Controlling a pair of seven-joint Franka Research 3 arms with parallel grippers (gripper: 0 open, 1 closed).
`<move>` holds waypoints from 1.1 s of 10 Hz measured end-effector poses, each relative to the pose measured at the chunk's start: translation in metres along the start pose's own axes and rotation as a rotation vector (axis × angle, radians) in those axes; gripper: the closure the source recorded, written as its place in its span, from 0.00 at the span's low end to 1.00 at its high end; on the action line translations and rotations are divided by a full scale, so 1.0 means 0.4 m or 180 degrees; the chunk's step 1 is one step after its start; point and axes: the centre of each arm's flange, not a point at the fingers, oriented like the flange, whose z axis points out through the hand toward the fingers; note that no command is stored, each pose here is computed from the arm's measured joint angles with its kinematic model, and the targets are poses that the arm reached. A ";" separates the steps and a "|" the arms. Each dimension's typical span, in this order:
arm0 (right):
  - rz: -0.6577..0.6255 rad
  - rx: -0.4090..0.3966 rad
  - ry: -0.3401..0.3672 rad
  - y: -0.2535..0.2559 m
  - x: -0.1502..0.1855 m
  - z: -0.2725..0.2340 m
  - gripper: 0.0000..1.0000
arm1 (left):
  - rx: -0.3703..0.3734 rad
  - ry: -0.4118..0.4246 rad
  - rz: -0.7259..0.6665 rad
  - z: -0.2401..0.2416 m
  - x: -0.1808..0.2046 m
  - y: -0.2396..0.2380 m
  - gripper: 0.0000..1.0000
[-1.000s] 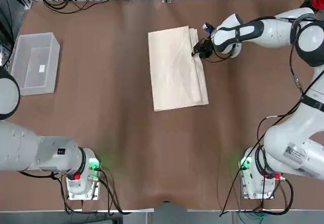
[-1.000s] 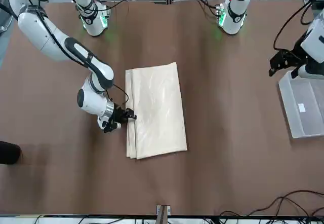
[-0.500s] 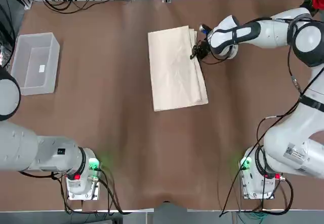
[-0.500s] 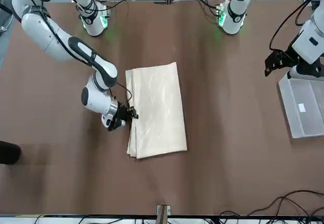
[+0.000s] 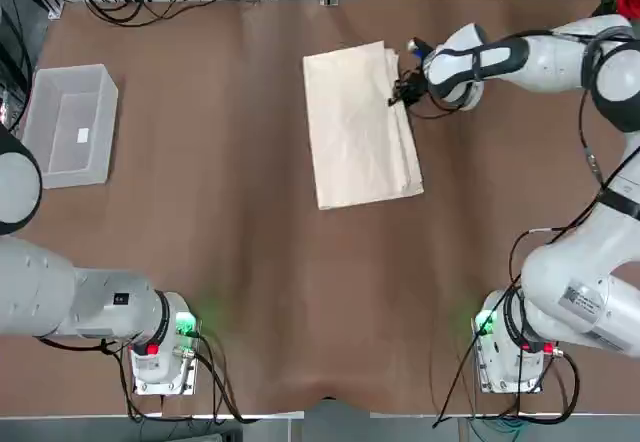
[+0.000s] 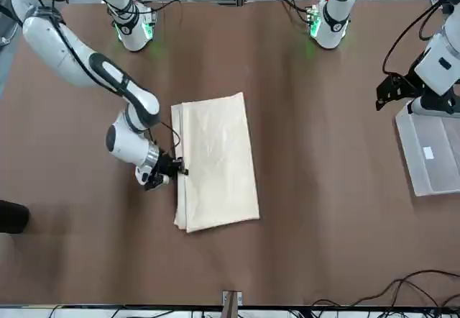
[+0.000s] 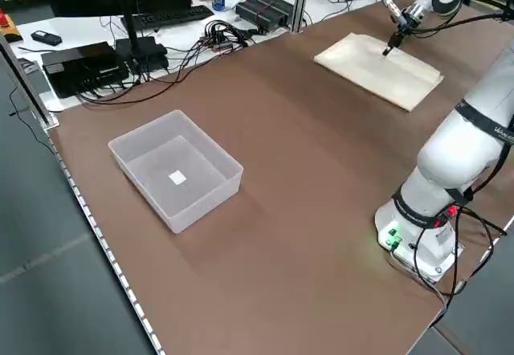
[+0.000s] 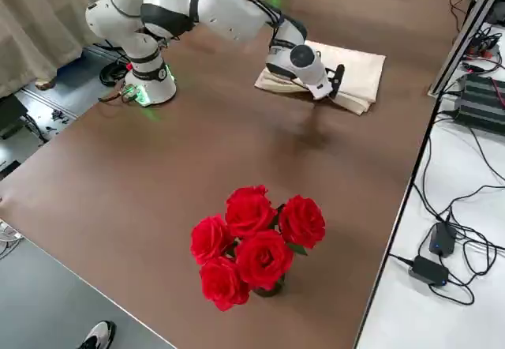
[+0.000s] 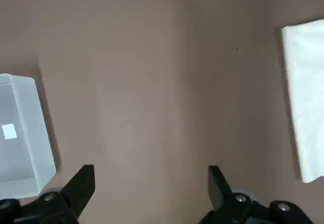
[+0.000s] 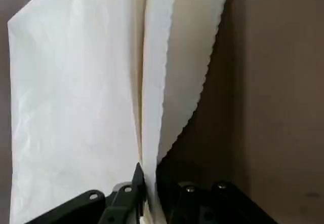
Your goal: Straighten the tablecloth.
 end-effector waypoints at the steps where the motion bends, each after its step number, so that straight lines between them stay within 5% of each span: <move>1: 0.0033 0.0010 0.0073 0.057 0.002 -0.055 0.92 | -0.0001 -0.0004 0.0012 0.003 0.001 0.005 0.01; 6: -0.0174 0.0032 0.0212 0.431 -0.109 -0.298 0.92 | -0.0002 -0.0016 0.0039 0.008 0.004 0.014 0.01; 11: -0.0444 0.0200 0.0011 0.556 -0.113 -0.406 0.92 | -0.0002 -0.0016 0.0034 0.009 0.004 0.012 0.01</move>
